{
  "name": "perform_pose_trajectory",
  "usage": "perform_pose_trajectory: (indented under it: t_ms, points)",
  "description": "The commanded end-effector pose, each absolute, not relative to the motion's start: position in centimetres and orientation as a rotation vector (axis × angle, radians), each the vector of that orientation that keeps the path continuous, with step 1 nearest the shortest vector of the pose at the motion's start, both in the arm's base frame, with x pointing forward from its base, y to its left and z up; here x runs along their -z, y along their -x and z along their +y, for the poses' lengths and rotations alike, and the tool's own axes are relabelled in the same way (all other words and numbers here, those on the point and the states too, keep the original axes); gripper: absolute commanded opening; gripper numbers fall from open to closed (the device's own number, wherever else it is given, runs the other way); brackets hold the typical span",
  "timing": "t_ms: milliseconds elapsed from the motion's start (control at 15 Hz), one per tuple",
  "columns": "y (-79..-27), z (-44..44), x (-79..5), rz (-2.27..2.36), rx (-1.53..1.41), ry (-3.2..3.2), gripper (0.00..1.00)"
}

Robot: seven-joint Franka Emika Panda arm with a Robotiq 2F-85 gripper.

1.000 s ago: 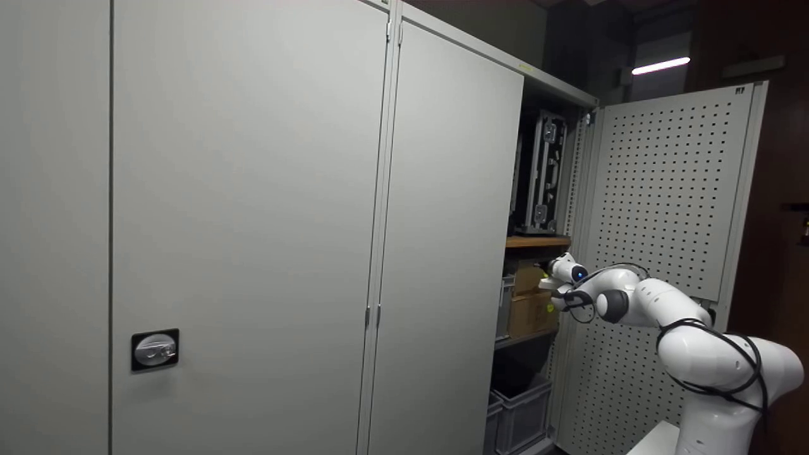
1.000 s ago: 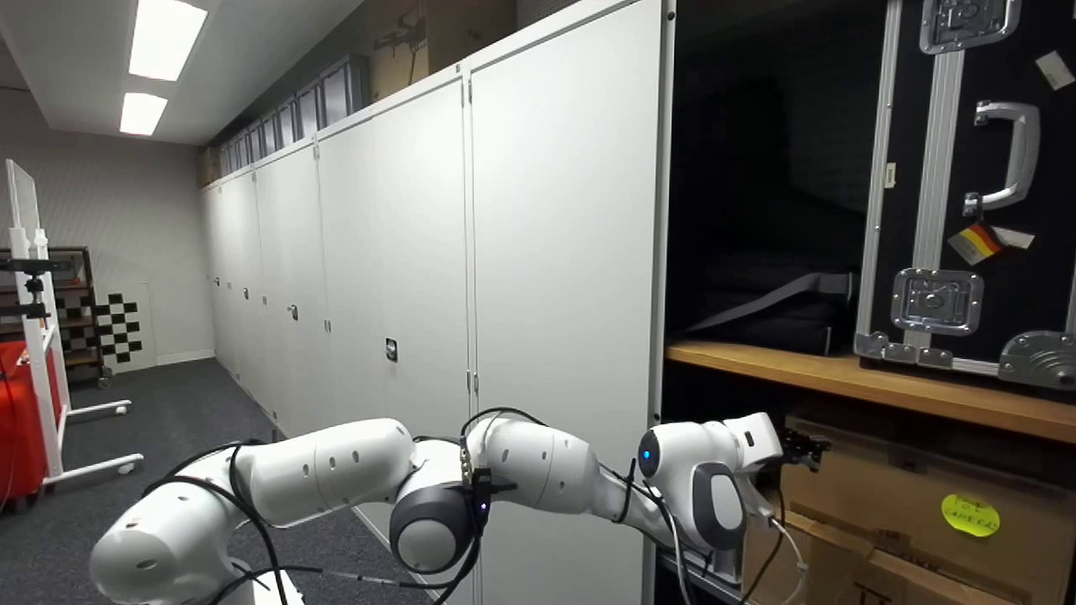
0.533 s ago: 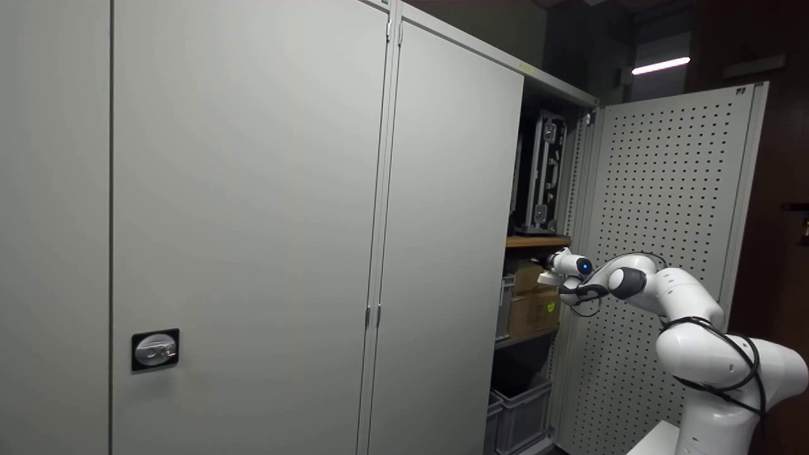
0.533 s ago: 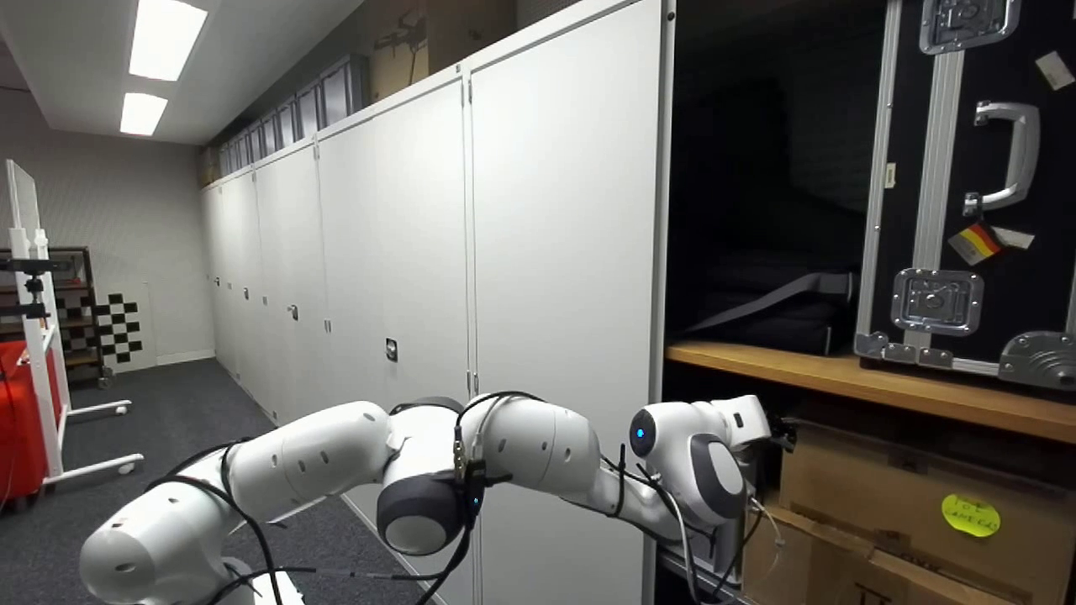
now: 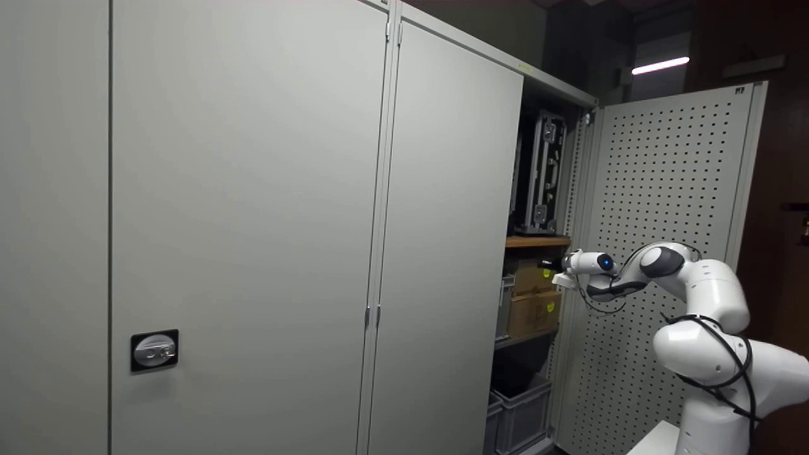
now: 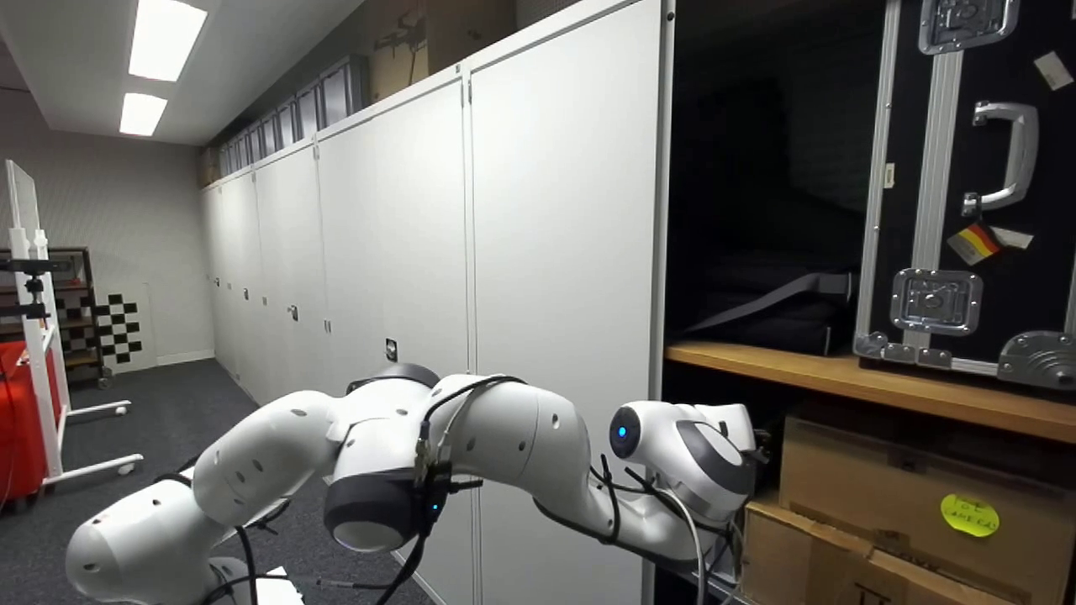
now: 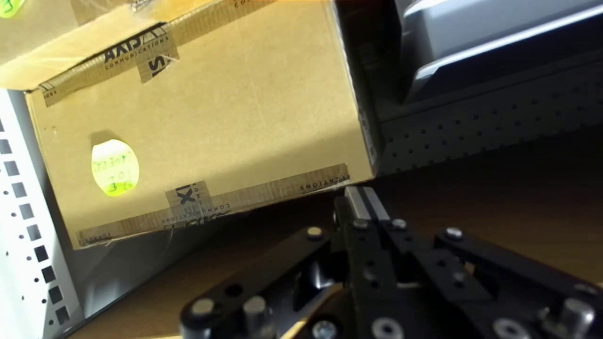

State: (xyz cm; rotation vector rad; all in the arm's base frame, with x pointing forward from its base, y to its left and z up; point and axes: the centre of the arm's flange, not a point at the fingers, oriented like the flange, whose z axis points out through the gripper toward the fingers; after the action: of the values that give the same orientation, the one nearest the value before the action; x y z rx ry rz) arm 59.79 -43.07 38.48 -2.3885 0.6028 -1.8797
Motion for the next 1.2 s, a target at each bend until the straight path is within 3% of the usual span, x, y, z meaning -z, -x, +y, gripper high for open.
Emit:
perform_pose_trajectory:
  t_ms: [0, 933, 1133]
  points:
    - [-52.3, -41.2, -41.8, 0.549, 1.724, 2.416, 0.0]
    - [-36.5, -28.4, -49.2, 0.566, 1.451, 2.14, 0.0]
    - [-35.4, -25.8, -49.6, 0.582, 1.386, 2.116, 0.0]
